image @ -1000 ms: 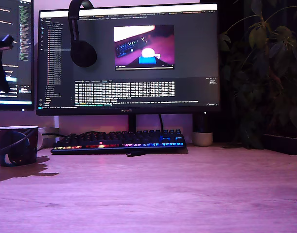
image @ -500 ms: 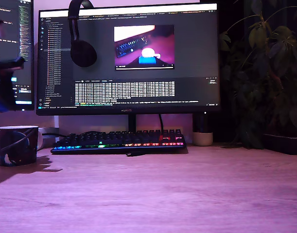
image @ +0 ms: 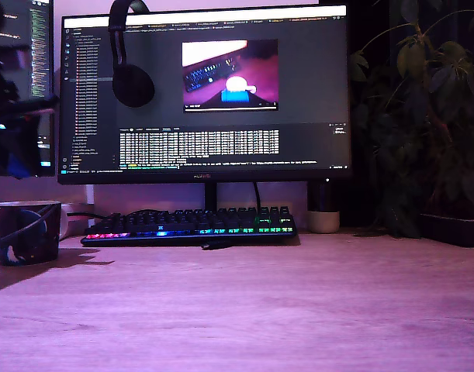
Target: Pick up the coffee capsules from the table one by one and drop them inside the nearest coffee cup
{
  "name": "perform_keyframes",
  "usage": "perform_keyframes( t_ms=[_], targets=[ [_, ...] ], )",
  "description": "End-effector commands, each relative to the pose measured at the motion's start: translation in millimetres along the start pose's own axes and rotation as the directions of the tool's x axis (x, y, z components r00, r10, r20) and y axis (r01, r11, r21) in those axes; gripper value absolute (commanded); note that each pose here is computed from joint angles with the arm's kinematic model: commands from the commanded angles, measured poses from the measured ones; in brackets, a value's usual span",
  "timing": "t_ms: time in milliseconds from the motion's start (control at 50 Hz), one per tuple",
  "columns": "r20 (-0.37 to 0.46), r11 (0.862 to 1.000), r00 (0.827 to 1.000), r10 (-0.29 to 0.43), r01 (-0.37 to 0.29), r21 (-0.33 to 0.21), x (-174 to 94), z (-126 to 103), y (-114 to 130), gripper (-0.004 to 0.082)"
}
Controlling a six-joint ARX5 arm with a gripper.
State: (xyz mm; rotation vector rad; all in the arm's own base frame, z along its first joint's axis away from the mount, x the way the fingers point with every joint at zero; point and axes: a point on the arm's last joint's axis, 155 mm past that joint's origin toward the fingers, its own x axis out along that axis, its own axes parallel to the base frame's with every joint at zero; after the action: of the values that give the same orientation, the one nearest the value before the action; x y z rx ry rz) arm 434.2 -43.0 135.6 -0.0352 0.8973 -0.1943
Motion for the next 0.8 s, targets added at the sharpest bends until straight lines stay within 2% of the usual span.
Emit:
perform_keyframes(
  t_ms=[0, 260, 560, 780],
  targets=[
    [-0.020, 1.000, 1.000, 0.009, -0.009, -0.007, 5.5, 1.6, 3.2, 0.0203],
    [-0.088, 0.999, 0.995, 0.046, -0.048, -0.013, 18.8, 5.6, 12.9, 0.0203],
    [-0.119, 0.997, 0.991, 0.068, -0.071, -0.016, 27.3, -0.6, 19.4, 0.0203],
    [-0.095, 0.997, 0.993, 0.068, -0.070, -0.014, 28.1, 5.5, 19.5, 0.0203]
  ],
)
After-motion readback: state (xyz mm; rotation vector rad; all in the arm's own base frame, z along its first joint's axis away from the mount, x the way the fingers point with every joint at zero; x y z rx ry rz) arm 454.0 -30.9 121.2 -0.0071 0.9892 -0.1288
